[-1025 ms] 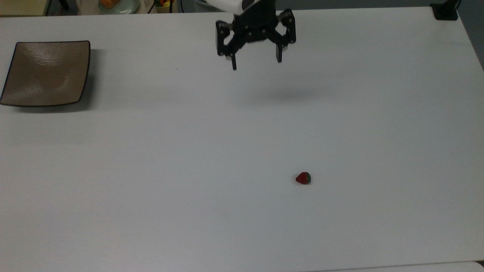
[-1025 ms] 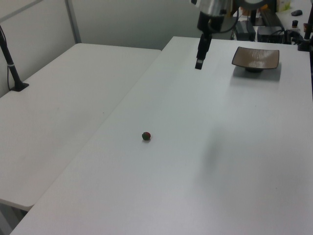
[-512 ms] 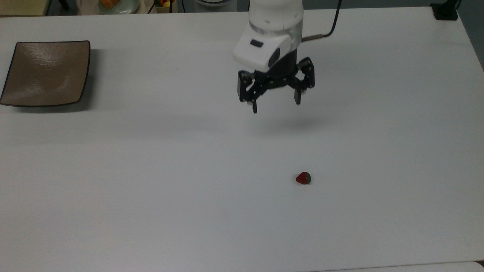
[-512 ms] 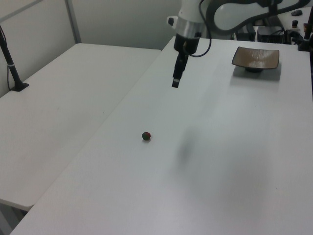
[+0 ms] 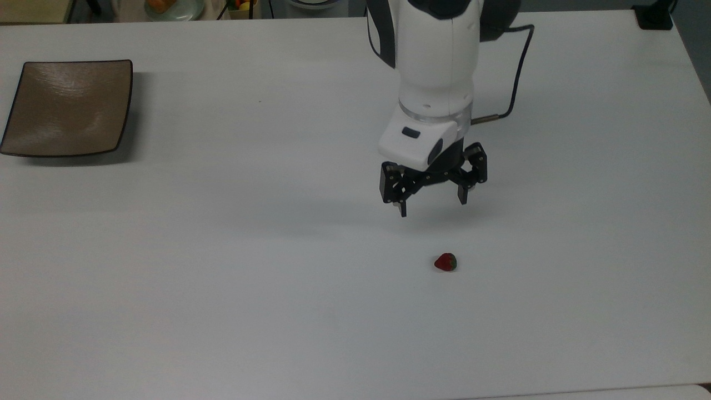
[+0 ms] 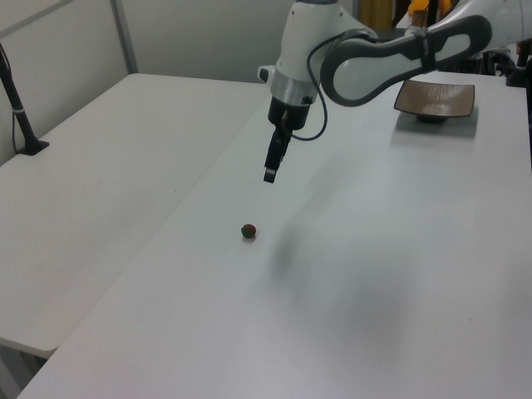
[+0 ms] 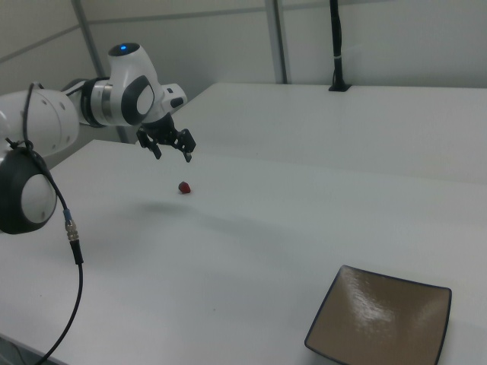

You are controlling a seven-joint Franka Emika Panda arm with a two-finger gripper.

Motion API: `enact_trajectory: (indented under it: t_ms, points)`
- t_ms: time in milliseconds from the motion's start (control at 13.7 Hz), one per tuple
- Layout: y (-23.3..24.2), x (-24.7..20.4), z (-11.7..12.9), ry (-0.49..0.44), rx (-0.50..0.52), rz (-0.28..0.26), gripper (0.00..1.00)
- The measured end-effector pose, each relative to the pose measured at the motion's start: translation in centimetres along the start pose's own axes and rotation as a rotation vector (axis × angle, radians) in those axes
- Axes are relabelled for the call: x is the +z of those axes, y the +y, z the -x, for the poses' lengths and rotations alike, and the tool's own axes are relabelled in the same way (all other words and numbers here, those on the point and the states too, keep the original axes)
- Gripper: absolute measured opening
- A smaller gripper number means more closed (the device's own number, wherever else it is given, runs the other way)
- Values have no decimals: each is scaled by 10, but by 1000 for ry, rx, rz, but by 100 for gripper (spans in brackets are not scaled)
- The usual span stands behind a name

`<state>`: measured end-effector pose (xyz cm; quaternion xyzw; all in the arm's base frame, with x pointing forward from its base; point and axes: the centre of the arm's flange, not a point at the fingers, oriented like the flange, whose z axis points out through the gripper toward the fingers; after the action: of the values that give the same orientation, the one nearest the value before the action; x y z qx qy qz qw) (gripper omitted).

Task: Strawberries on a ceramic plate
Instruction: 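Move the open gripper down toward the red strawberry, then lower the gripper around the strawberry and close the fingers on it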

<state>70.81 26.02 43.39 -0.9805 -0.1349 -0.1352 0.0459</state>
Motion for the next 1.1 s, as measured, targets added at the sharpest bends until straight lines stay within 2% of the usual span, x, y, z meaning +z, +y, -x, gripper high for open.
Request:
enact_trajectory:
  t_ms: [586,1098]
  points:
    - [-15,79,-4,-51,-18,22,100]
    - [-17,96,-12,47,-21,16,100]
